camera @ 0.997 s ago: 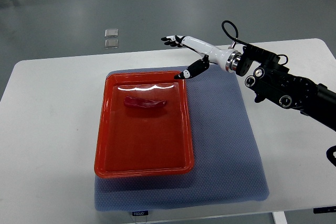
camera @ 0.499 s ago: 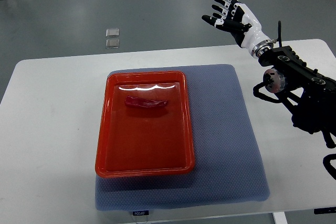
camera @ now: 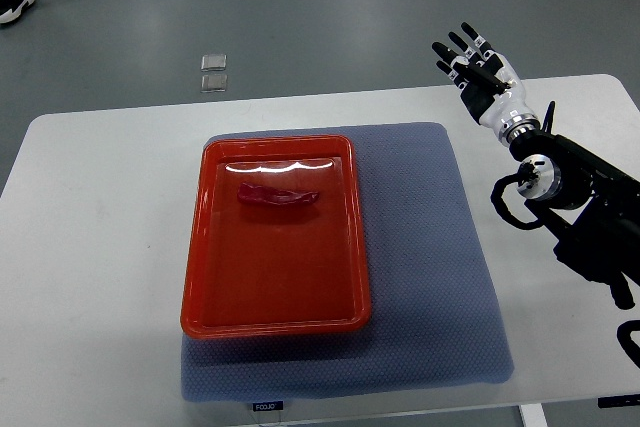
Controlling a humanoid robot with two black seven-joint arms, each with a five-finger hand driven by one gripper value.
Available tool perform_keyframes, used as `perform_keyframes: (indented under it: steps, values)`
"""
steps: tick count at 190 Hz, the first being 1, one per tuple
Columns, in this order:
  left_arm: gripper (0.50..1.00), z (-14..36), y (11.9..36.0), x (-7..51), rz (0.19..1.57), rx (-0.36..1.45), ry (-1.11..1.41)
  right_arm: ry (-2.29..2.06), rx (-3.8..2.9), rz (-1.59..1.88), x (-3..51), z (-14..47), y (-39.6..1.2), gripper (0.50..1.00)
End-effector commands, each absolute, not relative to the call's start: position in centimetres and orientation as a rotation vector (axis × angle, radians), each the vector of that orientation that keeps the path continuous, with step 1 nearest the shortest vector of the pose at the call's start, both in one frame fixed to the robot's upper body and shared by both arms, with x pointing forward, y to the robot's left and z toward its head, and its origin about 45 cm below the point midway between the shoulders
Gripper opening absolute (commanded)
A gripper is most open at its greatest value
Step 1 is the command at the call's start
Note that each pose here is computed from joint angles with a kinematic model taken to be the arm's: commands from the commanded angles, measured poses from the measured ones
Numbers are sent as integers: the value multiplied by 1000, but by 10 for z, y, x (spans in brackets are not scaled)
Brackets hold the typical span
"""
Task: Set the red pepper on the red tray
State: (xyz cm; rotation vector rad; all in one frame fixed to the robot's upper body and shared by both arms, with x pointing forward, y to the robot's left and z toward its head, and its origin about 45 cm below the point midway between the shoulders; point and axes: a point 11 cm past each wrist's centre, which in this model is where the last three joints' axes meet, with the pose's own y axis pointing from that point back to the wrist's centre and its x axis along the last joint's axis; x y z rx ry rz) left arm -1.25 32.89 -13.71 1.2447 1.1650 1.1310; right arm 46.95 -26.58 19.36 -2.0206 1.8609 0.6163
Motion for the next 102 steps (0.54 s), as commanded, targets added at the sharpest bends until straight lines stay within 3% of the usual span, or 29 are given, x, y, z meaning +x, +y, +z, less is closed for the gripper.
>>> perform_keyframes:
  steps: [1, 102]
  values:
    - [1000, -137, 329, -12, 1131, 1244, 1164, 1869, -2017, 617, 469, 192, -267, 915]
    - [1000, -137, 329, -13, 1131, 1245, 1166, 1882, -1966, 642, 462, 180, -265, 915]
